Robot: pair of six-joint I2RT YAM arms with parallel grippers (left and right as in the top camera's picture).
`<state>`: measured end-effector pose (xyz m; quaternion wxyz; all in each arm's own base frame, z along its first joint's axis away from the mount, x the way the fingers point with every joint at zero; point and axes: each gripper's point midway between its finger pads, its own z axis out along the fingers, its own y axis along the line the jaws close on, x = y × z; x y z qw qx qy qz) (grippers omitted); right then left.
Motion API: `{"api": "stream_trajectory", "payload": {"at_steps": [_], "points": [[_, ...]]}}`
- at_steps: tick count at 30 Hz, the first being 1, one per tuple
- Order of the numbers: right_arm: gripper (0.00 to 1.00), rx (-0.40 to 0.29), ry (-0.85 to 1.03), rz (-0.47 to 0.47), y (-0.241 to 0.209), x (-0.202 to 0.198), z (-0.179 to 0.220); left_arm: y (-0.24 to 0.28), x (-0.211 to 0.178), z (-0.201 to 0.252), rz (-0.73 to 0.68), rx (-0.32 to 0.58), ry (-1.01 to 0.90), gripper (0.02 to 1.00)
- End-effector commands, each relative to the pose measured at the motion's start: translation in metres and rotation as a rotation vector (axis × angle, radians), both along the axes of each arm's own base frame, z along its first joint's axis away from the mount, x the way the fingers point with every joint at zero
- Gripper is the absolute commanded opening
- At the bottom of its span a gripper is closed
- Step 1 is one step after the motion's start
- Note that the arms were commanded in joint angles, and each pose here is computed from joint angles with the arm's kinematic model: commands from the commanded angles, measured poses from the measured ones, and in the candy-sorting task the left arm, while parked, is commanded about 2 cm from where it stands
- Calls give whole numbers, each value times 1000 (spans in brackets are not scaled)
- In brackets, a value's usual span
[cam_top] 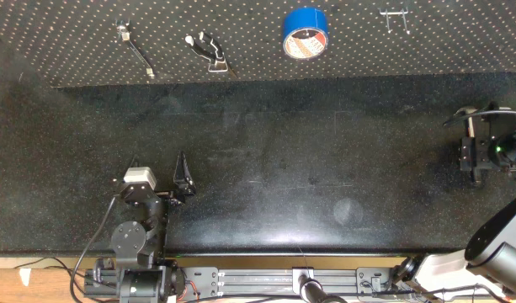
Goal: Place Tools Onto Pegboard
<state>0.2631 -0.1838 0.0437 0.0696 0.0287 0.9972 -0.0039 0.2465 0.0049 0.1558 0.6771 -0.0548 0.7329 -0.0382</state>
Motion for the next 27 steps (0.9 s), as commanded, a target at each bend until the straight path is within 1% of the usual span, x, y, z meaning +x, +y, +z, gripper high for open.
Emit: {"api": "stream_trajectory", "payload": {"at_steps": [1,9,12,23,25,27], "points": [[965,5,0,76,1,3,-6,-1,0,0,-10,15,-2,996],[965,-14,27,144,11,13,-15,-1,0,0,-10,15,-2,996],[965,-15,37,142,11,12,-18,-1,0,0,-10,15,-2,996],[965,17,104,139,17,-3,-22,-1,0,0,-10,15,-2,996],[965,2,116,137,14,-5,-22,-1,0,0,-10,15,-2,996],[965,-28,140,131,9,-8,-22,-1,0,0,-10,15,-2,996]]}}
